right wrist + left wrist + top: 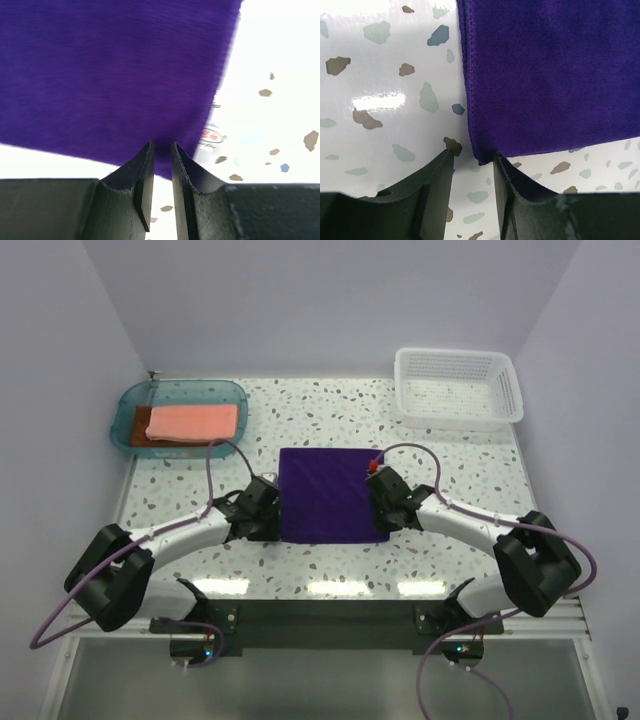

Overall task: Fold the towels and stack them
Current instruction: Fold the towel

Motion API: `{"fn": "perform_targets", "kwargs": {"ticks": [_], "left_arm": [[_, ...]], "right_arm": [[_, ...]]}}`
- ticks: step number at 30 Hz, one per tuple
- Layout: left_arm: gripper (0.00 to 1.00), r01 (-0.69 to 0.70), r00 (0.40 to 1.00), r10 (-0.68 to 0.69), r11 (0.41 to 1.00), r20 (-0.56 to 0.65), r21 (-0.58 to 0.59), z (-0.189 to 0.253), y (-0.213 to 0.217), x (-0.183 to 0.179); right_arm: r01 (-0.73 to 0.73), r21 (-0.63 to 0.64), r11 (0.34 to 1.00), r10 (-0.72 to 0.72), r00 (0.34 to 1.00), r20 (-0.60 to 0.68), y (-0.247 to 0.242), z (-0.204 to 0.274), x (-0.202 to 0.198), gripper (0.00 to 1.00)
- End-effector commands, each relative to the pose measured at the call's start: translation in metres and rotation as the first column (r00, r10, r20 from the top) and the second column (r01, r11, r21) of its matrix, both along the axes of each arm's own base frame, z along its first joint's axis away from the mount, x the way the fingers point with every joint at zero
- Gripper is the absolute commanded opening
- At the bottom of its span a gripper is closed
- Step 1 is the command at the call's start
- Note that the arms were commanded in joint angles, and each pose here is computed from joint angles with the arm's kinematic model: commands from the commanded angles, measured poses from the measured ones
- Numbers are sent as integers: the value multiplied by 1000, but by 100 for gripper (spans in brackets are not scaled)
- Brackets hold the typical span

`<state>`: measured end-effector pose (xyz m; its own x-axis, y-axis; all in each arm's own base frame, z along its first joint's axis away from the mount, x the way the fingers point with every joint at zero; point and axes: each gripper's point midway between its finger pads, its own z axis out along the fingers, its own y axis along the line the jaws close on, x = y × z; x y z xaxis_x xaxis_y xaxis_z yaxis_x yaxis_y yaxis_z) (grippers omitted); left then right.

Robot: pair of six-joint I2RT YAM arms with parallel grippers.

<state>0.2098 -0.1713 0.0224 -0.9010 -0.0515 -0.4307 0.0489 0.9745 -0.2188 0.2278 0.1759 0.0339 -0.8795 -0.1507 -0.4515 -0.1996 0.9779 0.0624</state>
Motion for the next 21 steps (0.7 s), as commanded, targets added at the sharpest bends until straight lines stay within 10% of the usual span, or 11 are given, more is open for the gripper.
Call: {"fn": "perform_targets", "kwargs": {"ticks": [1,13,21], "left_arm": [[42,-34,999,34,999,24,11,0,-3,6],[30,-77,995,85,984,-49,158,-16,36,-27],[44,-86,992,85,996,90,8,51,6,6]], "right_arm": [[63,41,997,-64,998,14,-7,-8,8,23],[150,-39,988,-152,988,-41,-43,-25,-8,23],[69,46,997,-70,997,33,-24,18,9,25]]}}
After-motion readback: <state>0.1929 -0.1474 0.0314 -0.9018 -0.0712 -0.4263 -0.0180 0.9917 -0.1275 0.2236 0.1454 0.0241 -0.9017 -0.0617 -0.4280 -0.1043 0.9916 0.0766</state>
